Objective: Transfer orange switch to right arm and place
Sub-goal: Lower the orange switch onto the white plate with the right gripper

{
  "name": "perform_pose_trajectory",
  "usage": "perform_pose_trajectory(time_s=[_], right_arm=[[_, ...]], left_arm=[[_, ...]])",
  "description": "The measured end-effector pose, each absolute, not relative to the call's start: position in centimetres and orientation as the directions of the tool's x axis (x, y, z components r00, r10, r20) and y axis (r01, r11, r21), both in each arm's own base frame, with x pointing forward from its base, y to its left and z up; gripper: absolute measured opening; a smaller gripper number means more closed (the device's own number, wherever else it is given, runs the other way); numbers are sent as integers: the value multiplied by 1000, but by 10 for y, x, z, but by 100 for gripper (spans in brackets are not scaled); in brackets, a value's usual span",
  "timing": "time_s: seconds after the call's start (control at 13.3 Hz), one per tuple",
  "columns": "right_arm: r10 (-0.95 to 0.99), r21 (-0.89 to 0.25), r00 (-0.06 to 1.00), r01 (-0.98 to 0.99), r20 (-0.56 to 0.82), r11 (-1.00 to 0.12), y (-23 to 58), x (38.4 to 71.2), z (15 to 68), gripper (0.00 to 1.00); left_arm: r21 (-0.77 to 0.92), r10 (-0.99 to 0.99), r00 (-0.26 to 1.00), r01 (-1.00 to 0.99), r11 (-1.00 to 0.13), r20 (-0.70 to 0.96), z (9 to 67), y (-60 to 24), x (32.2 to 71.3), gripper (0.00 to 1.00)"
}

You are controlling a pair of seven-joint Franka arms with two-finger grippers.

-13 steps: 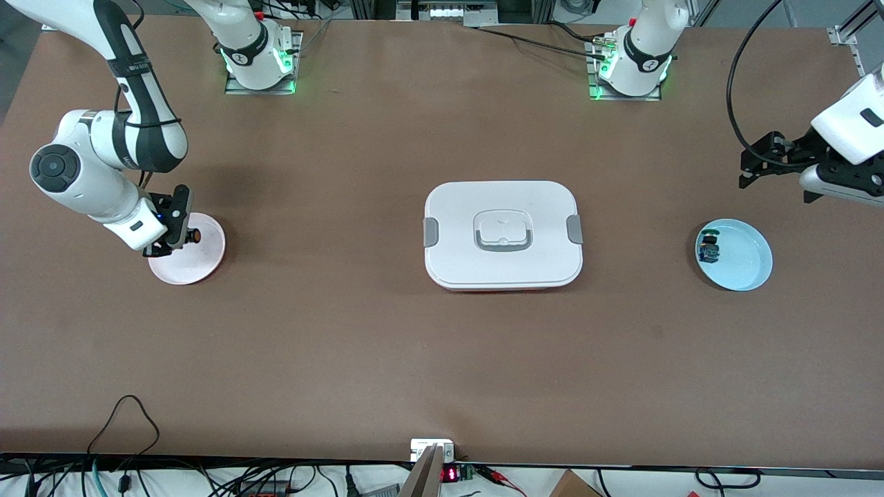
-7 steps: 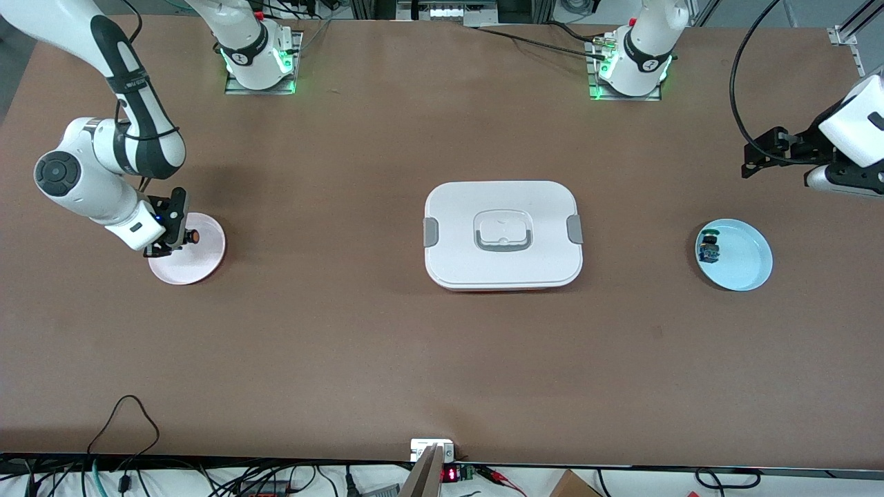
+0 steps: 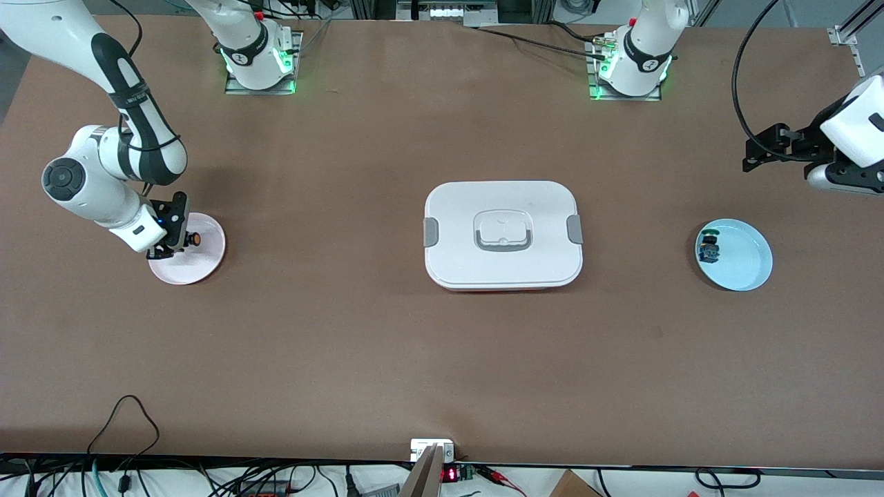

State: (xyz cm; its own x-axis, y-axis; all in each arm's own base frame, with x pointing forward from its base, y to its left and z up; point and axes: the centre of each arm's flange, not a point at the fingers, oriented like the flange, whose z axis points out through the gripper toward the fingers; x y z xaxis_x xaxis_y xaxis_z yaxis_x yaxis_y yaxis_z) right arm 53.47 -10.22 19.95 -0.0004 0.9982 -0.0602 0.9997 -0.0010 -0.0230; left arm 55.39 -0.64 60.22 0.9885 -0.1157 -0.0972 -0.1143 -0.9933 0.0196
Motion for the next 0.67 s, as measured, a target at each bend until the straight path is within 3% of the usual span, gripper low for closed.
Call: perform_pose_trajectory(time_s=[0.38,0.45,0.67], right_arm=[[998,-10,-3,1000,-58,2,-101,533,195,41],[998,-11,-3,1000,-58,2,-101,532,195,45],[998,-8,-2,1000,-58,2,-101,532,194,75]], left_arm=[[19,-108,988,-107,-994,-106,601,-2,553,100],[18,-108,988,-107,-994,-106,601,-2,553,100],[18,-113,988,-111,-994,-101,603,-5,554,100]])
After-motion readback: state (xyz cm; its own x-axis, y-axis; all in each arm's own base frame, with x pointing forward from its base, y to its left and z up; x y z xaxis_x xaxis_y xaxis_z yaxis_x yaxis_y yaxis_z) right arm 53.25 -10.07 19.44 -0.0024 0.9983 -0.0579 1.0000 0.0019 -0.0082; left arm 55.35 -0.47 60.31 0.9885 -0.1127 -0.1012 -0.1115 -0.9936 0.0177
